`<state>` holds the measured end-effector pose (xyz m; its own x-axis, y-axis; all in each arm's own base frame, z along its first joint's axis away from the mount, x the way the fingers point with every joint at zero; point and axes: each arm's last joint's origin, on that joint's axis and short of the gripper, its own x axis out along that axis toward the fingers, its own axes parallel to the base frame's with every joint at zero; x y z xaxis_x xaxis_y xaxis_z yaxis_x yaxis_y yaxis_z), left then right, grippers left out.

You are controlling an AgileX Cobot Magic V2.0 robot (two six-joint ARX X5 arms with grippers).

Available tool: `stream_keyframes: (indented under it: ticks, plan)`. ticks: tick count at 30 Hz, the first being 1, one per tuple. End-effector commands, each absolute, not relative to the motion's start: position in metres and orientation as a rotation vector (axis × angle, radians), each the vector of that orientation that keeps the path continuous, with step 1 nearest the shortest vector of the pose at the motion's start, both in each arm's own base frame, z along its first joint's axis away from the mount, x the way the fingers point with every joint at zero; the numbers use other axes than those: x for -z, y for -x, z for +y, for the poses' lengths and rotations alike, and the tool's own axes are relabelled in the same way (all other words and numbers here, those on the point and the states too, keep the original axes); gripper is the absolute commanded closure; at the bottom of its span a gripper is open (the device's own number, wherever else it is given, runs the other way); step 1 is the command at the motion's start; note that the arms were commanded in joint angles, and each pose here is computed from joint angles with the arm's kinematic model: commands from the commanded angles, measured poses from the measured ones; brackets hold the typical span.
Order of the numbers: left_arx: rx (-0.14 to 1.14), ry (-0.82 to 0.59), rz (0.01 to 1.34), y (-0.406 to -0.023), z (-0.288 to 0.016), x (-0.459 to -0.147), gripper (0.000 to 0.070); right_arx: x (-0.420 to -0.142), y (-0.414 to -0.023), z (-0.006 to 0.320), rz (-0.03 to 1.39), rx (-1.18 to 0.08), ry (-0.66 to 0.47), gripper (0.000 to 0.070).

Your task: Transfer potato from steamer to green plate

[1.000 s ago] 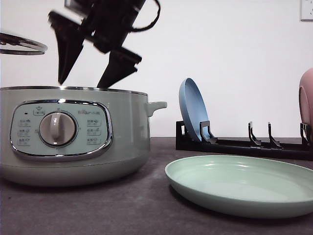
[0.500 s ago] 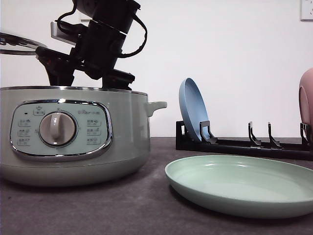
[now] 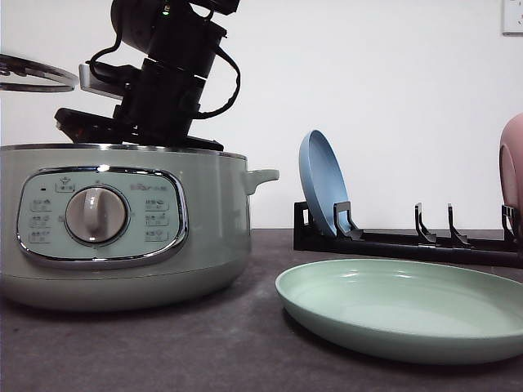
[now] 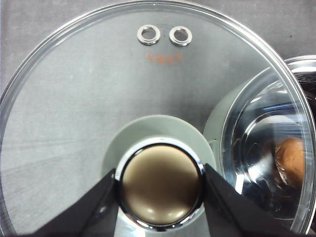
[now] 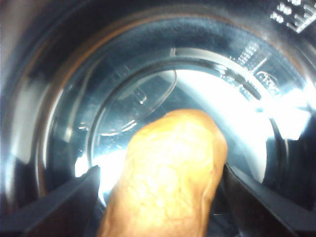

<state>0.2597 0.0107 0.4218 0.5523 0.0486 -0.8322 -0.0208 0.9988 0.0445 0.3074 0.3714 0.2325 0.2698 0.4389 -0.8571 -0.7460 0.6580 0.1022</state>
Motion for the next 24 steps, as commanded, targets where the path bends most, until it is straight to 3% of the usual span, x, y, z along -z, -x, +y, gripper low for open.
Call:
stream_keyframes:
  ticks: [1, 3, 7, 14, 24]
  plan:
    - [-0.044, -0.037, 0.909, -0.257, 0.011, -0.436, 0.0699, -0.231, -0.306, 0.379, 1.004, -0.834, 0.365, 0.0323]
    - [-0.044, -0.037, 0.909, -0.257, 0.011, -0.436, 0.0699, -0.231, -0.306, 0.379, 1.007, -0.835, 0.365, 0.0428]
    - [-0.044, -0.037, 0.909, -0.257, 0.011, -0.436, 0.0699, -0.231, -0.306, 0.379, 1.006, -0.838, 0.363, 0.0536]
    - [-0.044, -0.037, 0.909, -0.257, 0.011, -0.436, 0.0699, -0.260, -0.304, 0.371, 0.941, -0.850, 0.339, 0.0551]
    - [-0.027, -0.032, 0.909, -0.257, 0.010, -0.436, 0.0699, -0.353, -0.285, 0.321, 0.785, -0.864, 0.317, 0.0570]
